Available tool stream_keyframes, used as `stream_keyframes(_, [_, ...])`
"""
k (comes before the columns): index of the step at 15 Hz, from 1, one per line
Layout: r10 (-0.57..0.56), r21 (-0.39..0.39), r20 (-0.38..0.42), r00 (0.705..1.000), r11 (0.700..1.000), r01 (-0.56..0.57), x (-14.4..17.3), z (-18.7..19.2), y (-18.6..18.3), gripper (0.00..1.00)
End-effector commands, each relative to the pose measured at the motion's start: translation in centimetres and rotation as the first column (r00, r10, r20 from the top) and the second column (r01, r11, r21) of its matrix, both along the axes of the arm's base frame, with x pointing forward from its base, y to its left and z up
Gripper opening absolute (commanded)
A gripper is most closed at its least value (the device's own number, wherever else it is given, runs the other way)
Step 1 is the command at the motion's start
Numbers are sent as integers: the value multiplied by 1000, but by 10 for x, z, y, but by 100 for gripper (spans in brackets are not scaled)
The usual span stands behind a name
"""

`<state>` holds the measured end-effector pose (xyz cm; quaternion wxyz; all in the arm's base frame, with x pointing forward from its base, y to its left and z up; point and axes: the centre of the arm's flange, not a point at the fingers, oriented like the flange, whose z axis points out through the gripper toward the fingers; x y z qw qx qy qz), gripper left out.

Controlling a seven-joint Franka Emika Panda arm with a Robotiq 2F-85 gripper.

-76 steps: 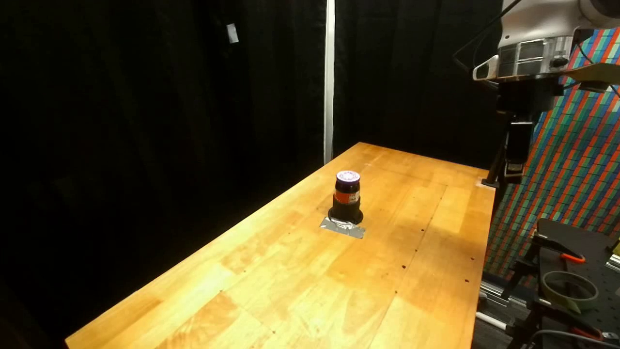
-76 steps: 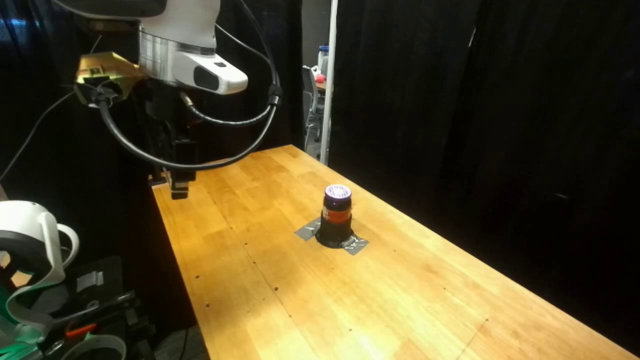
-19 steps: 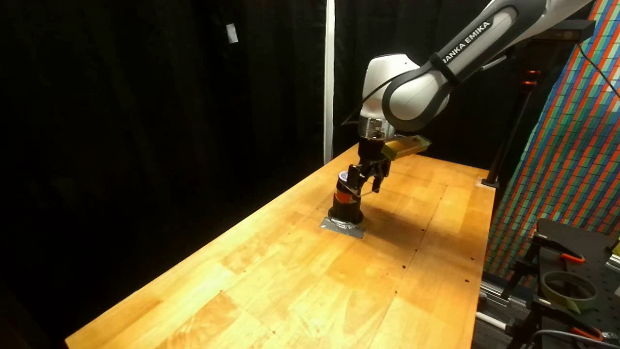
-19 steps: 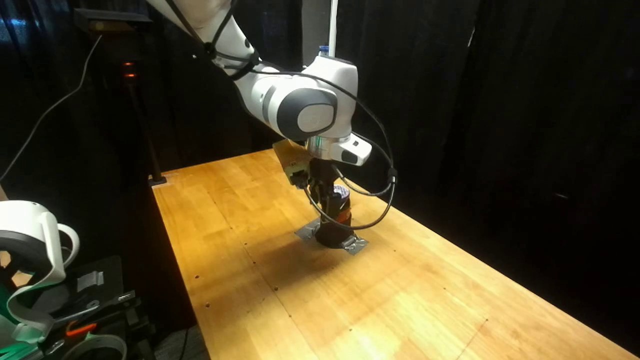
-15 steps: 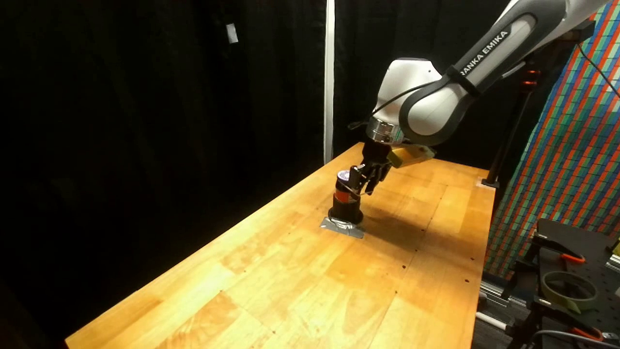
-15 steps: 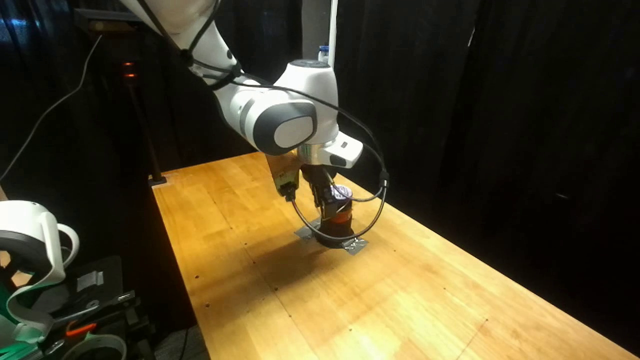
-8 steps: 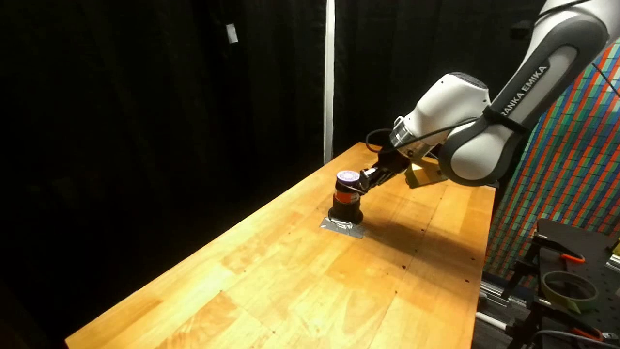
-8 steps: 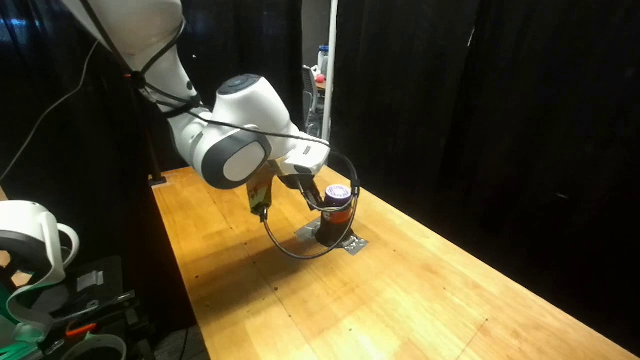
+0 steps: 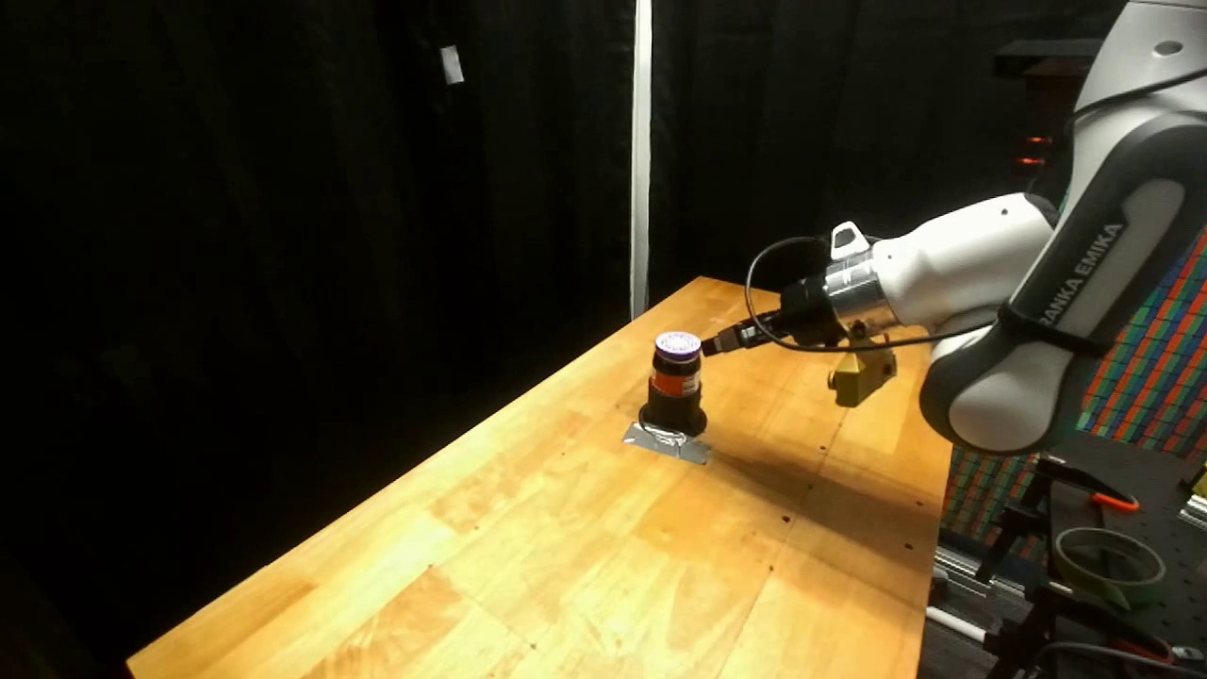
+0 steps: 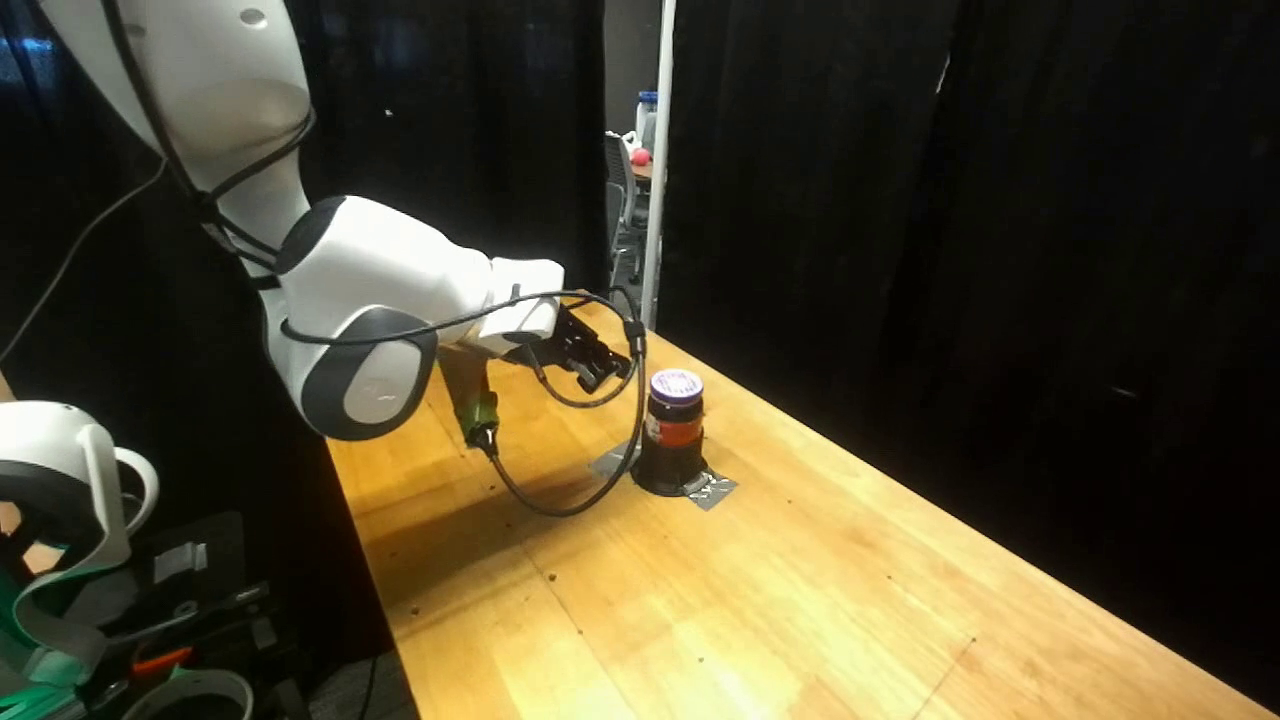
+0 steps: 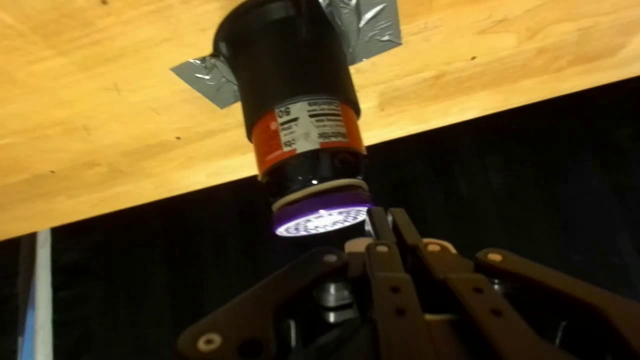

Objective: Put the elastic band on the brown cup

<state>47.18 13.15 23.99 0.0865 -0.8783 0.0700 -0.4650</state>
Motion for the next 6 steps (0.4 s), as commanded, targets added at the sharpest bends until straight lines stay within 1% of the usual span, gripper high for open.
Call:
stream_keyframes(1, [70,-14,137,988,998,-69,-29,-24,18,7])
stream_keyframes(2, [86,-9,136,987,996,-85,-33,-26,22,8])
stream_keyframes(3, [98,13,77,992,995,-100,-35,-29,26,33])
stream_keyframes(4, [124,39,-17,992,992,-124,-35,-29,30,33])
stream_keyframes(5, [137,59,-104,985,990,-131,-32,-27,31,36])
stream_keyframes(6, [142,58,-171,975,989,-134,-28,-27,33,44])
